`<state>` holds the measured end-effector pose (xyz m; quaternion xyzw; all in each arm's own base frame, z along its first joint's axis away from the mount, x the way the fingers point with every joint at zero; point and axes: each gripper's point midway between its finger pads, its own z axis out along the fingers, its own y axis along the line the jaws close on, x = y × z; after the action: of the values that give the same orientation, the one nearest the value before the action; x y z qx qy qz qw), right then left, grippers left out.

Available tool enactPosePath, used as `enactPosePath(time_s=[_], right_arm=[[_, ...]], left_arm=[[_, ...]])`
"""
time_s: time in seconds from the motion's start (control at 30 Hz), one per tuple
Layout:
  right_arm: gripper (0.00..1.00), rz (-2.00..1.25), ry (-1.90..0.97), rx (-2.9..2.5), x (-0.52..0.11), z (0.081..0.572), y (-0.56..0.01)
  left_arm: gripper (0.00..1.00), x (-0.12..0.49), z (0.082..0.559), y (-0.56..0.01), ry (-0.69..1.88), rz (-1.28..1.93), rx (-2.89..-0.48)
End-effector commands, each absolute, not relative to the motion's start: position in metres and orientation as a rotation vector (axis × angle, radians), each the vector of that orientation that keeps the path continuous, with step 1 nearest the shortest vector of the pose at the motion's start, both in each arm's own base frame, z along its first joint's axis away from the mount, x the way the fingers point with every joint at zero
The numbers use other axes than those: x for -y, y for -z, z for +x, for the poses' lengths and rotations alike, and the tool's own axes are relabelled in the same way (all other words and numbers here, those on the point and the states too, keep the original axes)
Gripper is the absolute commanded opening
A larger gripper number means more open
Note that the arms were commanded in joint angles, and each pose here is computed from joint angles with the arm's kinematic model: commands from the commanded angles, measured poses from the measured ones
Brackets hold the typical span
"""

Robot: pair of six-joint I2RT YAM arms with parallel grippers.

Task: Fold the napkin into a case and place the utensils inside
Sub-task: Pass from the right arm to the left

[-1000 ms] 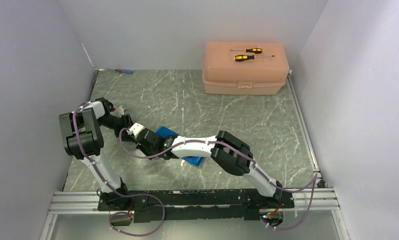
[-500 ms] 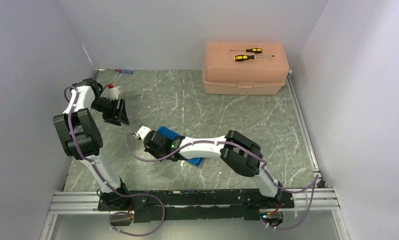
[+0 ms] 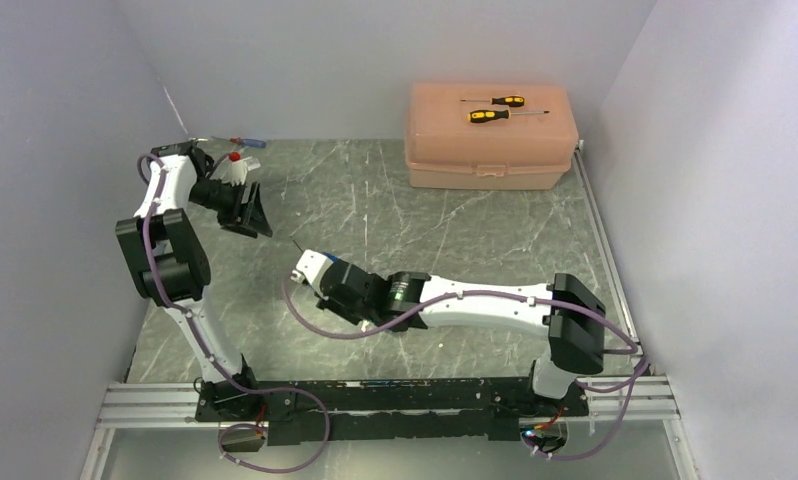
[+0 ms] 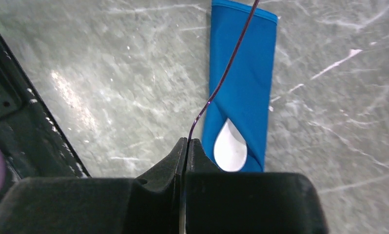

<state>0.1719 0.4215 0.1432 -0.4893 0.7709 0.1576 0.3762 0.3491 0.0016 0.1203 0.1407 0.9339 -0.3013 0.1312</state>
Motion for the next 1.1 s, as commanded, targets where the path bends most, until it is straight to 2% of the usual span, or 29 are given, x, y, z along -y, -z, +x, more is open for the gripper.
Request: enactPosePath(time_s=[0.0,0.13,0.3,0.33,0.37,0.4,0.47,0.6,0.67,0.8,0.97,1.07], right_arm=[[0.0,-1.372,-0.082,-1.864,-0.394,0.173,-0.147],[0.0,-1.373,0.128,-1.788,-0.39,0.191,-0.155],[0.0,-1.335,0.217,-1.716,-0.387,0.202,-0.176],[0.0,-1.319,0.211,-1.702,-0.387,0.203,-0.184],[0.0,-1.311,0.207,-1.695,-0.387,0.204,-0.188],[0.0,-1.301,0.193,-1.688,-0.386,0.203,-0.194],[0.0,-1.292,0.157,-1.682,-0.386,0.201,-0.204],[0.0,-1.311,0.096,-1.681,-0.385,0.193,-0.211],[0.0,-1.324,0.076,-1.674,-0.386,0.191,-0.214],[0.0,-1.352,0.012,-1.653,-0.393,0.186,-0.224],[0.0,-1.394,-0.037,-1.626,-0.397,0.18,-0.239],[0.0,-1.395,-0.084,-1.611,-0.4,0.176,-0.251]], left_arm=[[0.67,0.047,0.343,-0.18,1.227,0.348,-2.583],[0.69,0.066,0.334,-0.218,1.23,0.473,-2.5],[0.75,0.058,0.32,-0.232,1.036,0.772,-2.406],[0.81,0.055,0.318,-0.232,0.987,0.848,-2.375],[0.93,0.051,0.317,-0.231,0.928,0.915,-2.34],[0.95,0.046,0.322,-0.231,0.827,0.978,-2.29],[0.95,0.036,0.331,-0.229,0.62,1.108,-2.162],[0.95,0.025,0.362,-0.243,0.125,1.37,-1.744],[0.95,0.026,0.363,-0.26,-0.083,1.501,-1.499],[0.95,0.038,0.366,-0.281,-0.124,1.566,-1.317],[0.95,0.063,0.352,-0.313,-0.235,1.65,-0.966],[0.95,0.073,0.332,-0.311,-0.177,1.749,-0.906]])
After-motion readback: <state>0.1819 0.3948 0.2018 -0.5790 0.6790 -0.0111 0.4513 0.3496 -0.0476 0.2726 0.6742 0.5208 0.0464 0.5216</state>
